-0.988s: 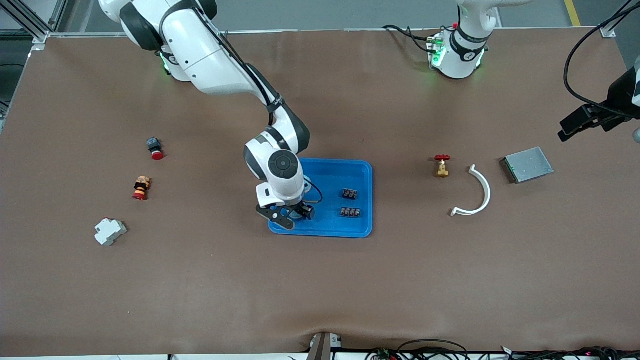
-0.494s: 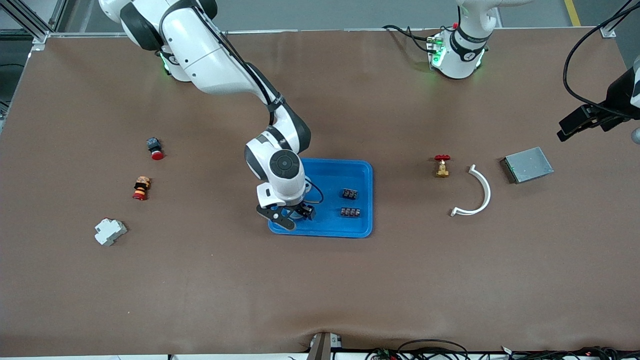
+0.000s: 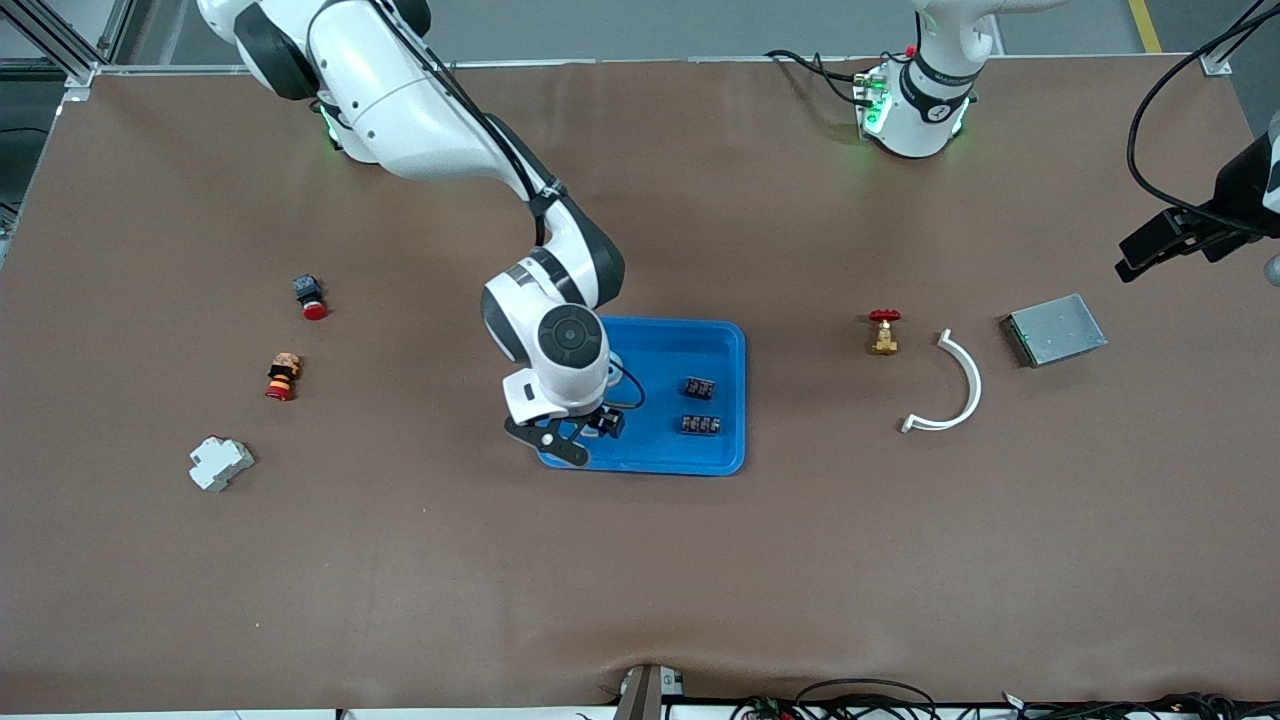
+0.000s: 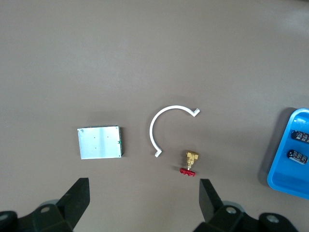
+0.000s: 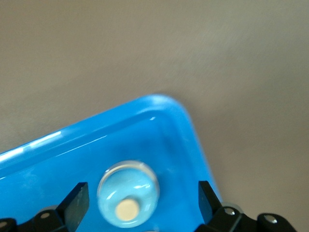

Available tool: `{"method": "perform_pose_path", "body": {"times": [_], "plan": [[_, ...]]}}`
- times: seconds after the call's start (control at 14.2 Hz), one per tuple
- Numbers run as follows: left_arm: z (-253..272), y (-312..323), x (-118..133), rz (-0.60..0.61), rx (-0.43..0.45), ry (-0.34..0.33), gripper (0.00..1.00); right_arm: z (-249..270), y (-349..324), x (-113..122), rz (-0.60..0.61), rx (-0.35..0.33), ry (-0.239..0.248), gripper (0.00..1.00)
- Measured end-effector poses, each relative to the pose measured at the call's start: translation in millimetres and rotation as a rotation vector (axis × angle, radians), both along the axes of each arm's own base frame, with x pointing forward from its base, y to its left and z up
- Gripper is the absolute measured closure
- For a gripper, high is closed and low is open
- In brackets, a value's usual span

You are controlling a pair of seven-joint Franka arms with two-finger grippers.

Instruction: Place electrolytic capacitor and blue bell in tray

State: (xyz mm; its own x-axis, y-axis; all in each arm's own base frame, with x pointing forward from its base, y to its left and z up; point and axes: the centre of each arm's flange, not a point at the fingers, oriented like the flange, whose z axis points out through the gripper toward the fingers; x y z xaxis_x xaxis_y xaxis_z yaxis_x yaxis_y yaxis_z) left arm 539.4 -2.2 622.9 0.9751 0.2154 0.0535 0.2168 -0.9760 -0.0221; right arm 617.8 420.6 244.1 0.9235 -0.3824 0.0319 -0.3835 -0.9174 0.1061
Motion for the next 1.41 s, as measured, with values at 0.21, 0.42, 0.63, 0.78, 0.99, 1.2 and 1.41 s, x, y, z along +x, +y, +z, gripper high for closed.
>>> {"method": "perform_pose_path", "body": {"times": [0.21,0.42,0.63,0.78,0.99,1.2,1.41], "plan": [[6,2,-3,0.004,0.000,-0.008,0.00,41,-42,26,0.077,0.001,0.021,0.00],[16,6,-8,0.008,0.001,-0.009,0.00,83,-85,39,0.093,-0.008,0.056,0.00],[19,16,-10,-0.022,0.002,-0.007,0.00,117,-126,51,0.110,0.001,0.056,0.00],[17,17,-9,-0.057,0.004,-0.003,0.00,130,-152,55,0.157,0.006,0.062,0.00],[14,18,-7,-0.065,0.004,0.003,0.00,149,-187,57,0.206,0.011,0.080,0.00],[15,17,-7,-0.072,0.004,0.000,0.00,171,-216,53,0.250,0.018,0.082,0.00],[18,17,-7,-0.072,0.004,-0.005,0.00,188,-248,46,0.284,0.025,0.086,0.00]]}}
